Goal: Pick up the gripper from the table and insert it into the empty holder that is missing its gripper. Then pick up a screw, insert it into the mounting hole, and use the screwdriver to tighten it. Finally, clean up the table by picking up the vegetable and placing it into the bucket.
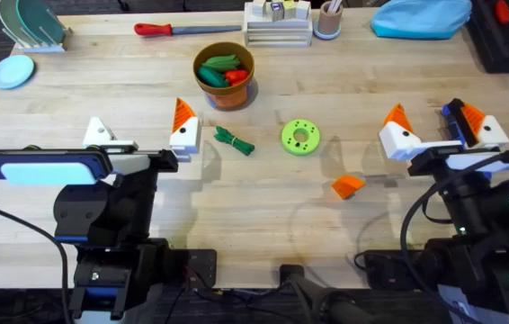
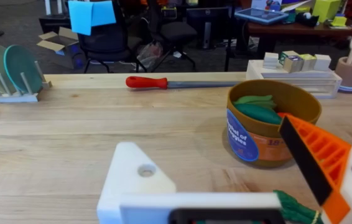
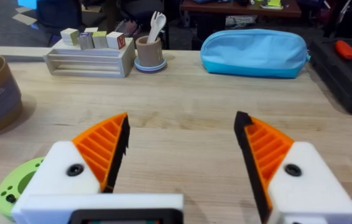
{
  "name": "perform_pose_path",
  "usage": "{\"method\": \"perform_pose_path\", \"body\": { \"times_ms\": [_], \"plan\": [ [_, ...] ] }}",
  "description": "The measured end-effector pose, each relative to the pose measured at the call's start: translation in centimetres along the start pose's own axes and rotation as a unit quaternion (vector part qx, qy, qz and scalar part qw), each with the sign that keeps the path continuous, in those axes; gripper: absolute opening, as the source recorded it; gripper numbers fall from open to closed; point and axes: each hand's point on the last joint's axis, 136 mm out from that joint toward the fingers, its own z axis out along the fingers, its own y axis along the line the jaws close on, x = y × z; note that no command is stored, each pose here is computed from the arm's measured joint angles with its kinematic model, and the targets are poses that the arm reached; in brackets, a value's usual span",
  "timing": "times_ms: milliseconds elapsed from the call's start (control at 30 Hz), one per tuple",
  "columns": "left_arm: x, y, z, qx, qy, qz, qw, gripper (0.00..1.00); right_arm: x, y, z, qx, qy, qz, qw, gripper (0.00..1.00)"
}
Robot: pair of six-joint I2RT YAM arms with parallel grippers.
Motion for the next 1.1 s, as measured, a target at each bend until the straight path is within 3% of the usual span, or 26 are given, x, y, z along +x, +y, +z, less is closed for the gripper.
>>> {"method": "perform_pose_path", "body": {
  "times_ms": [533, 700, 767, 967, 1100],
  "plan": [
    [0.0, -0.1, 0.0, 0.002, 0.001, 0.000, 1.000, 0.992, 0.0, 0.0, 0.0, 0.000, 0.001, 0.006, 1.000, 0.993],
    [1.4, -0.7, -0.6, 0.019, 0.060, 0.000, 0.998, 0.992, -0.1, 0.0, -0.2, 0.000, 0.013, 0.012, 1.000, 0.992],
    [0.0, -0.7, -1.3, 0.022, 0.075, 0.001, 0.997, 0.992, -0.7, 0.0, -0.8, 0.002, 0.033, 0.014, 0.999, 0.992],
    [-7.2, -0.7, -3.5, 0.022, 0.104, 0.001, 0.994, 0.991, -5.3, -0.3, -3.6, 0.013, 0.095, 0.016, 0.995, 0.994],
    [-8.4, -0.7, -3.9, 0.022, 0.197, 0.005, 0.980, 0.991, -7.6, -0.3, -5.1, 0.014, 0.148, 0.016, 0.989, 0.992]
  ]
}}
